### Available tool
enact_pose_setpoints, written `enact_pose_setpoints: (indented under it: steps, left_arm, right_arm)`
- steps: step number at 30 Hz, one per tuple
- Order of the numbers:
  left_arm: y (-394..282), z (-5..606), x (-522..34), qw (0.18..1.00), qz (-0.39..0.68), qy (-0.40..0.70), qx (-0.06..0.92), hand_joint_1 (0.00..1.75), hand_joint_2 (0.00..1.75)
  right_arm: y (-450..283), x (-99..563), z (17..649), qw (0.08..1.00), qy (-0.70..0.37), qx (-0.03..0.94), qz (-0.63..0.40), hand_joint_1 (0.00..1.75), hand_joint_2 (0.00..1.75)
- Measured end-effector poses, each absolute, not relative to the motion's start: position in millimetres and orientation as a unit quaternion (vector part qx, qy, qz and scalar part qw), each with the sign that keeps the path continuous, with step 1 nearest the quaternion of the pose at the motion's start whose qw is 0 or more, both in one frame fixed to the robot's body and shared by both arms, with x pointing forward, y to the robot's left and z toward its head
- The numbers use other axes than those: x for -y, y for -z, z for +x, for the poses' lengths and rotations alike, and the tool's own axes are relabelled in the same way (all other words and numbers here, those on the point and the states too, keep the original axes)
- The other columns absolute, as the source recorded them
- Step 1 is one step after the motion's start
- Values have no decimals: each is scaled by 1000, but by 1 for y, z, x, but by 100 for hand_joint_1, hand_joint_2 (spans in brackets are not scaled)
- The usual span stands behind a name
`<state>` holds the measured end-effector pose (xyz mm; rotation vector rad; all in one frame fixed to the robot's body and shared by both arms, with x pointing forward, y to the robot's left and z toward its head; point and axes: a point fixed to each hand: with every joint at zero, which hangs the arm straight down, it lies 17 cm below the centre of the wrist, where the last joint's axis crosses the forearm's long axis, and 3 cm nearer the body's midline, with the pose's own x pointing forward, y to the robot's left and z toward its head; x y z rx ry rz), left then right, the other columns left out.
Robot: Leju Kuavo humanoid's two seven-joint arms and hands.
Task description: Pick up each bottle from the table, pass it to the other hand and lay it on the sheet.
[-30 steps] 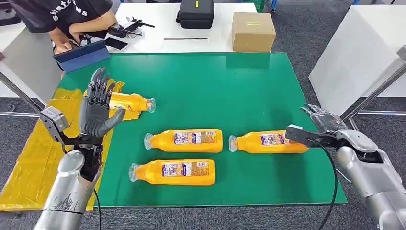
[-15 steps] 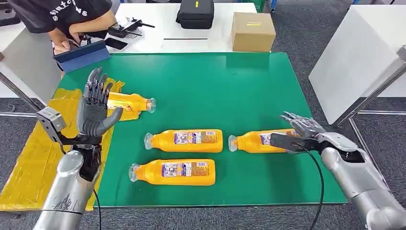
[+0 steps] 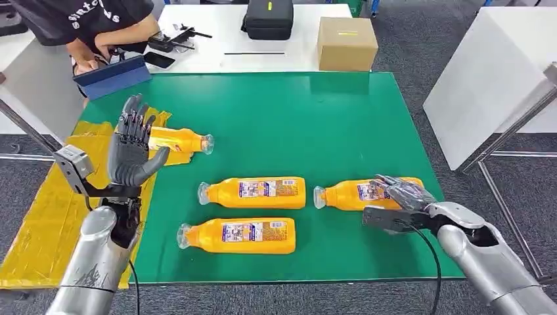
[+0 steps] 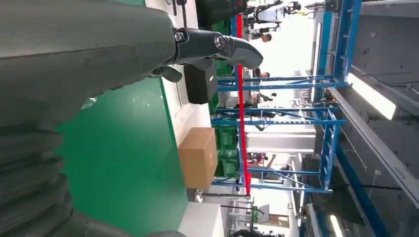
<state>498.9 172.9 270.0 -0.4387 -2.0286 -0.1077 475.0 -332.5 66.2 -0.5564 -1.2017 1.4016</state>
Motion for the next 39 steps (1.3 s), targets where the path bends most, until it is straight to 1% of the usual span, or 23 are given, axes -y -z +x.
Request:
enact_pose_setpoints:
  steps: [5, 15, 17, 21, 23, 27, 39]
  left_arm:
    - [-266, 500, -172, 511, -182, 46, 839, 0, 175]
    - [-263, 500, -170, 514, -183, 45, 837, 0, 175]
    - [-263, 501, -170, 515, -182, 45, 837, 0, 175]
    - [-261, 501, -171, 516, -178, 46, 836, 0, 175]
    - [-259, 501, -173, 518, -176, 43, 836, 0, 175]
    - [-258, 501, -175, 519, -174, 40, 836, 0, 175]
    - [-252, 500, -179, 525, -167, 33, 834, 0, 175]
  right_arm:
    - [-60, 348, 477, 559, -603, 494, -283, 0, 175]
    - [-54, 356, 478, 559, -605, 484, -296, 0, 175]
    - [-56, 361, 482, 547, -608, 481, -316, 0, 175]
    - [-67, 368, 500, 492, -616, 481, -383, 0, 175]
    - [-78, 362, 513, 463, -614, 491, -409, 0, 175]
    - [-86, 352, 526, 442, -608, 499, -431, 0, 175]
    - [-87, 328, 533, 431, -599, 510, -443, 0, 175]
